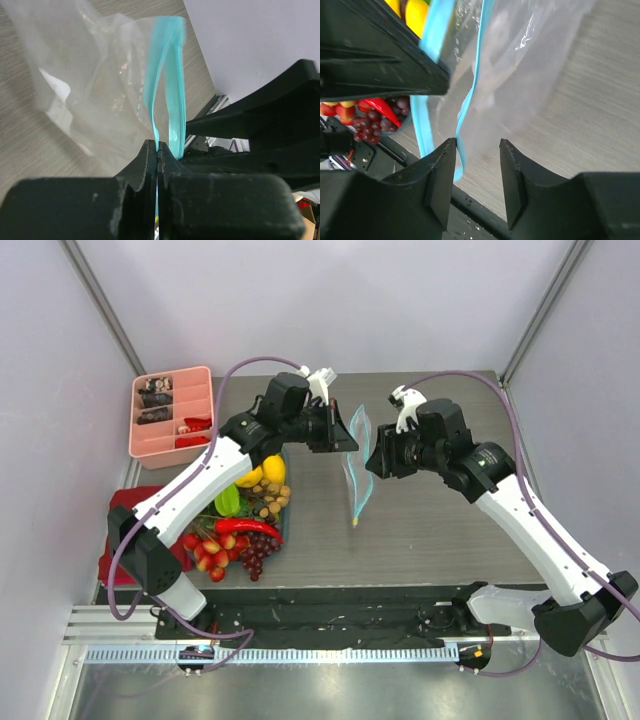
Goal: Place the food in the zip-top bag and seal the zipper
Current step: Open the zipper of the food storage bag.
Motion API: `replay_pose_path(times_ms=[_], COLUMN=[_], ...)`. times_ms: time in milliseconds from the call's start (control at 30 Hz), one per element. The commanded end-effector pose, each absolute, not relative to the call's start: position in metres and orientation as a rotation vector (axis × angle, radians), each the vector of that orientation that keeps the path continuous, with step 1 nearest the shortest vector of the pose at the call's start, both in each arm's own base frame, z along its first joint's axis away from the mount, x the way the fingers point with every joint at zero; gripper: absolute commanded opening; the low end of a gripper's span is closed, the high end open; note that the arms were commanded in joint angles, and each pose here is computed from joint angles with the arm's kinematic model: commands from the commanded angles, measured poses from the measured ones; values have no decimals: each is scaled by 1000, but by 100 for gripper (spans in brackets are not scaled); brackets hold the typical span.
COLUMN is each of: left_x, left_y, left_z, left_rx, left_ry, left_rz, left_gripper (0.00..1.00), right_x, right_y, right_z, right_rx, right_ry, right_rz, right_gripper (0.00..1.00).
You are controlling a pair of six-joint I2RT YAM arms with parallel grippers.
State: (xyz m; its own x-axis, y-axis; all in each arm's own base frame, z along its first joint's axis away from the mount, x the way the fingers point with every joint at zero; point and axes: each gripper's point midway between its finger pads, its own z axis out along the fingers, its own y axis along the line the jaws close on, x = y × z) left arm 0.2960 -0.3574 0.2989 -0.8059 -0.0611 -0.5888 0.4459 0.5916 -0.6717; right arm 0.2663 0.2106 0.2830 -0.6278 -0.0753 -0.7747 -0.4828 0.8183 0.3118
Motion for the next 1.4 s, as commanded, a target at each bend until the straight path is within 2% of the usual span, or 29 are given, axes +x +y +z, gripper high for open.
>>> replay_pose_path(times_ms=[0, 200, 333, 433, 467, 633, 800, 933, 1067, 1167, 1233, 1267, 1300, 1367], left_x=[291, 292, 293, 292, 291, 293, 301, 303, 301, 299, 298, 299, 294, 288], left_y=[-355, -359, -364, -366, -366, -346, -296, -267, -260, -265, -269, -270, -271, -265], left_z=[319, 314, 318, 319, 319, 314, 276, 252, 243, 248, 255, 266, 274, 287], left_rx=[309, 298, 299, 294, 298, 271, 244, 358, 432, 498, 528, 561, 608, 659], left_ry=[2183, 2200, 2189, 2191, 2188, 2208, 2331, 2391, 2412, 2385, 2363, 2326, 2296, 2253], left_rz=[-1204, -1225, -1254, -1271, -1276, -1267, -1074, -878, -820, -852, -881, -887, -909, -886], left_gripper=[0, 0, 0, 0, 0, 0, 0, 0, 6, 15, 31, 41, 61, 80], right_x=[265, 270, 274, 279, 281, 289, 281, 260, 249, 242, 237, 238, 240, 244], right_y=[206, 218, 224, 224, 223, 204, 165, 143, 127, 129, 137, 139, 137, 135], right_z=[287, 302, 300, 290, 287, 294, 303, 312, 309, 308, 307, 301, 297, 286], right_rx=[-382, -374, -365, -357, -350, -308, -248, -242, -217, -233, -259, -264, -252, -239], right_ry=[2161, 2114, 2123, 2140, 2146, 2126, 2124, 2083, 2090, 2087, 2095, 2109, 2119, 2145], right_rz=[633, 699, 727, 709, 692, 566, 420, 382, 332, 364, 425, 425, 406, 374], right_gripper=[46, 52, 52, 45, 31, 2, 1, 1, 1, 1, 1, 1, 1, 1])
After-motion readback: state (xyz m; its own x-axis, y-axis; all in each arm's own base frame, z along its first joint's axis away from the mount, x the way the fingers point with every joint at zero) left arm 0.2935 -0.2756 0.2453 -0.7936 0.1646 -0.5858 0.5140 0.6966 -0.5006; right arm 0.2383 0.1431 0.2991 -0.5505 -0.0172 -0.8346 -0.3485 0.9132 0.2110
